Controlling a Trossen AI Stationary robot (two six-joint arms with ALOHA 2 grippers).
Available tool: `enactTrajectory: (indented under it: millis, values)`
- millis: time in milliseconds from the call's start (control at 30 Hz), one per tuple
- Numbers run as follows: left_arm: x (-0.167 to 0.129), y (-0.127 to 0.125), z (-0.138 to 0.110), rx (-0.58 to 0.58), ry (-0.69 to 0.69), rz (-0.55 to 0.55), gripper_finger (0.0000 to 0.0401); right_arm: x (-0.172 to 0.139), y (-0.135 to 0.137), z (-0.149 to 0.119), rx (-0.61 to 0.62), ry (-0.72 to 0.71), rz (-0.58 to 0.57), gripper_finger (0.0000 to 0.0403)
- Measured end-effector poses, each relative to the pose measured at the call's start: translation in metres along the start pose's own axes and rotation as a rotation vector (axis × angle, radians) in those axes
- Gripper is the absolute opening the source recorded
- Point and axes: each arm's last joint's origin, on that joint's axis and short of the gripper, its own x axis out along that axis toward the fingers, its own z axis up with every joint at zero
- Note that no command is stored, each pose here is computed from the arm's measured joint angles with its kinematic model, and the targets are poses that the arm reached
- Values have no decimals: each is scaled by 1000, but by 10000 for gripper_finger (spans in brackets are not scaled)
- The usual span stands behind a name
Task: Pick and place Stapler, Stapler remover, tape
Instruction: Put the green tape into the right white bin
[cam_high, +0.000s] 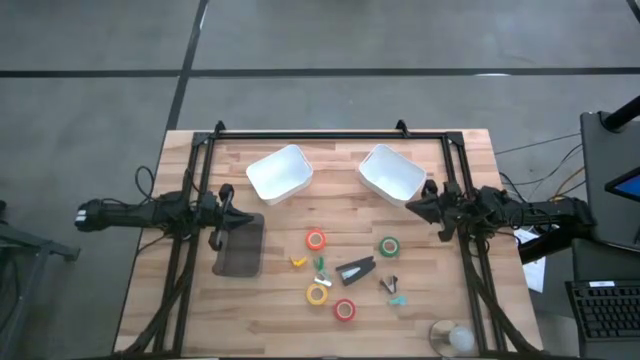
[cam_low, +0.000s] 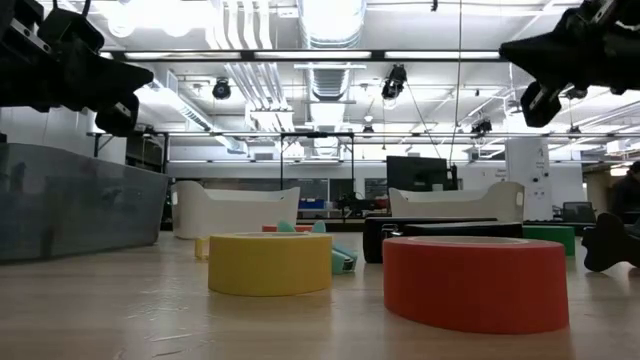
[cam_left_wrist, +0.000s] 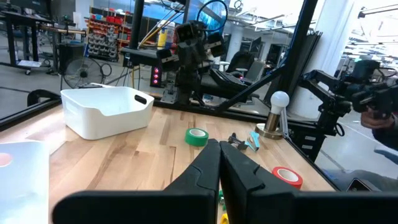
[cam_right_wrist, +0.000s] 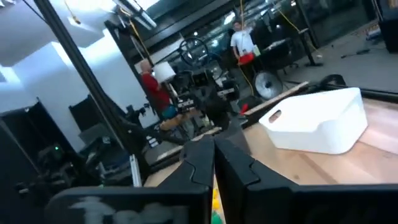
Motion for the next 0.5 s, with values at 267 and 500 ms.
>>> enactTrajectory:
  millis: [267,500]
  values:
    - [0,0,0,0,2,0,12,17,8,2,54,412,-270,83]
    - [0,0,0,0,2,0,12,40,14,8,90,711,-510,135]
